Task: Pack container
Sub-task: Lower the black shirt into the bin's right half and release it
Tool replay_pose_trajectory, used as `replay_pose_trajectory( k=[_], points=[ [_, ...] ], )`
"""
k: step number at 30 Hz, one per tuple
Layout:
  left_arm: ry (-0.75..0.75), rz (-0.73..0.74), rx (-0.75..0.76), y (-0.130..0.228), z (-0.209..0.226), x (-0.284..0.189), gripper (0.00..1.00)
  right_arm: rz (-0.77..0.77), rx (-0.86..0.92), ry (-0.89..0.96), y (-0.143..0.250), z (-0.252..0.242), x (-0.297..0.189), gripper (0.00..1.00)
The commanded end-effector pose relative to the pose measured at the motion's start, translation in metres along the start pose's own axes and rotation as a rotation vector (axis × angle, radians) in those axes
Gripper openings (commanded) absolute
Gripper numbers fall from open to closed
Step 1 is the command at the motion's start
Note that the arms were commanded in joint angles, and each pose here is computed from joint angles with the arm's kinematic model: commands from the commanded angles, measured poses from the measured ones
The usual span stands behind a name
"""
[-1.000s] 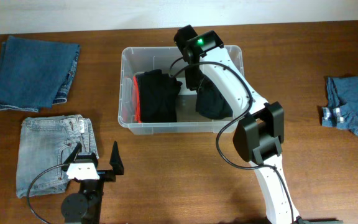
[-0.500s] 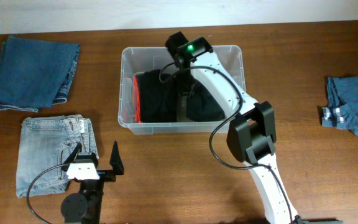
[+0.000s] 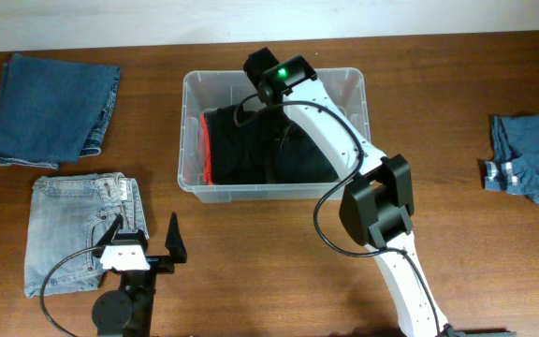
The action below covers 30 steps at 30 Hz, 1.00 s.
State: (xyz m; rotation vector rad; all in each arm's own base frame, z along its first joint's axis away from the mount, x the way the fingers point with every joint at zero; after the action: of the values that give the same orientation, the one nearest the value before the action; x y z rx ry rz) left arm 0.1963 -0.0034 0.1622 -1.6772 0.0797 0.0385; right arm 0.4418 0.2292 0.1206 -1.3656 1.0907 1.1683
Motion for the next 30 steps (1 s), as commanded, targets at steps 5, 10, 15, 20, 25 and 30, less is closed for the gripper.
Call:
replay_pose_trajectory(
  k=[5,10,15,20,25,30],
  points=[
    [-0.007,0.005,0.008,0.002,0.001,0.000,0.99,0.020,0.126,0.031,-0.012,-0.063,-0.010,0.05],
    [-0.007,0.005,0.008,0.002,0.001,0.000,0.99,0.081,0.179,0.055,-0.008,-0.092,0.013,0.04],
    [-0.007,0.005,0.008,0.002,0.001,0.000,0.99,0.155,0.166,0.032,0.008,-0.089,0.047,0.04],
    [-0.007,0.005,0.008,0.002,0.001,0.000,0.99,0.165,0.166,0.040,0.010,-0.091,0.041,0.04],
    [-0.007,0.005,0.008,0.002,0.001,0.000,1.00,0.063,0.172,0.009,-0.011,-0.089,-0.008,0.04],
    [-0.007,0.005,0.008,0.002,0.001,0.000,0.99,0.005,0.172,-0.012,-0.014,-0.090,-0.057,0.04]
  ],
)
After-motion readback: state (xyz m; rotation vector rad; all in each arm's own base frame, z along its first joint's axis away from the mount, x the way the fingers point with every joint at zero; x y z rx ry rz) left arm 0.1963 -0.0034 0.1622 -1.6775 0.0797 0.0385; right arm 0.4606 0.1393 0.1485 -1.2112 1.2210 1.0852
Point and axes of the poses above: each gripper's point midway between its finger pads, its own x axis out along the fingers, its own z axis along the line the jaws close on, y = z × x, the point moved 5 cm from there along -x, back along the fingers, and after that the axes turned 2 degrees about -x, right-handed, at the moved point
